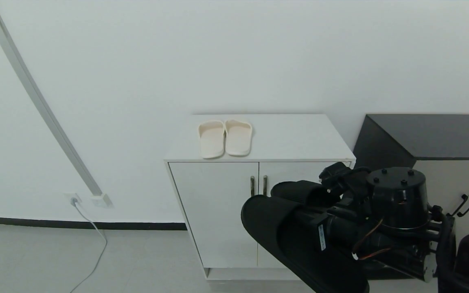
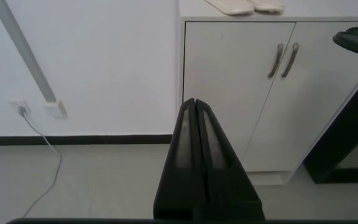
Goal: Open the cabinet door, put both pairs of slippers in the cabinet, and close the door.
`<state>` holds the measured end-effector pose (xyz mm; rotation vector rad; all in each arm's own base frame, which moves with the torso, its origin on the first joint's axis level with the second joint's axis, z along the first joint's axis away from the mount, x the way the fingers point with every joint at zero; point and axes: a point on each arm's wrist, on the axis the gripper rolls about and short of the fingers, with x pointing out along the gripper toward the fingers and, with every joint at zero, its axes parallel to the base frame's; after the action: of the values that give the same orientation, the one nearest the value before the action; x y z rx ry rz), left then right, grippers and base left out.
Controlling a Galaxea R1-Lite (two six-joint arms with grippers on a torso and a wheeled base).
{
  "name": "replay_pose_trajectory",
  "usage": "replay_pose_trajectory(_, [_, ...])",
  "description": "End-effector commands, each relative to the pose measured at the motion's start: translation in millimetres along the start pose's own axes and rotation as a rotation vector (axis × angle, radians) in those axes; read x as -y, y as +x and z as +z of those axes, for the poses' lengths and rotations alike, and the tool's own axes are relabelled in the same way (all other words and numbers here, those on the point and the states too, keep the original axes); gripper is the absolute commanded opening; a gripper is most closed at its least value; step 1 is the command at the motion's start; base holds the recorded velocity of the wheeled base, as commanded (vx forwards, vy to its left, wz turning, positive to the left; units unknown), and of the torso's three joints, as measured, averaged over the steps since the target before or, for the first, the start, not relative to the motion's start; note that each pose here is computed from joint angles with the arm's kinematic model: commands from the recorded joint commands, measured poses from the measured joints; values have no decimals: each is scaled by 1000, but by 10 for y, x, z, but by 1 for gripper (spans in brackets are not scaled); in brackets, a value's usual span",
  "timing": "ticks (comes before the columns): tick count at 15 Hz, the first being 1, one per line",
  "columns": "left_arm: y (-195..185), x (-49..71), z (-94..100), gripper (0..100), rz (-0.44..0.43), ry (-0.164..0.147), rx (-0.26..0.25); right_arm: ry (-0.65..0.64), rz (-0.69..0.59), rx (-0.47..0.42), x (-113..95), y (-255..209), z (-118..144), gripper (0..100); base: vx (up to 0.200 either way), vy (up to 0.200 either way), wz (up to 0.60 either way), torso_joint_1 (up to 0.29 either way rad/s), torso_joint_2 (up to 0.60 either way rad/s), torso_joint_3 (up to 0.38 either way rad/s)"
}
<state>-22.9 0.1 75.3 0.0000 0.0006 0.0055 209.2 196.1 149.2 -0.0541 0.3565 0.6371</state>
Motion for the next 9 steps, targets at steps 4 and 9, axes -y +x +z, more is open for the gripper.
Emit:
replay_pose_trajectory(4, [1, 0, 1, 100, 1, 0, -1, -17, 6, -8, -17, -17, -33, 0, 0, 0, 0, -174, 410, 228])
replay_pose_trajectory(9, [1, 0, 1, 100, 1, 0, -1, -21, 7, 1, -14, -17, -62, 0, 0, 0, 0, -226, 540, 305])
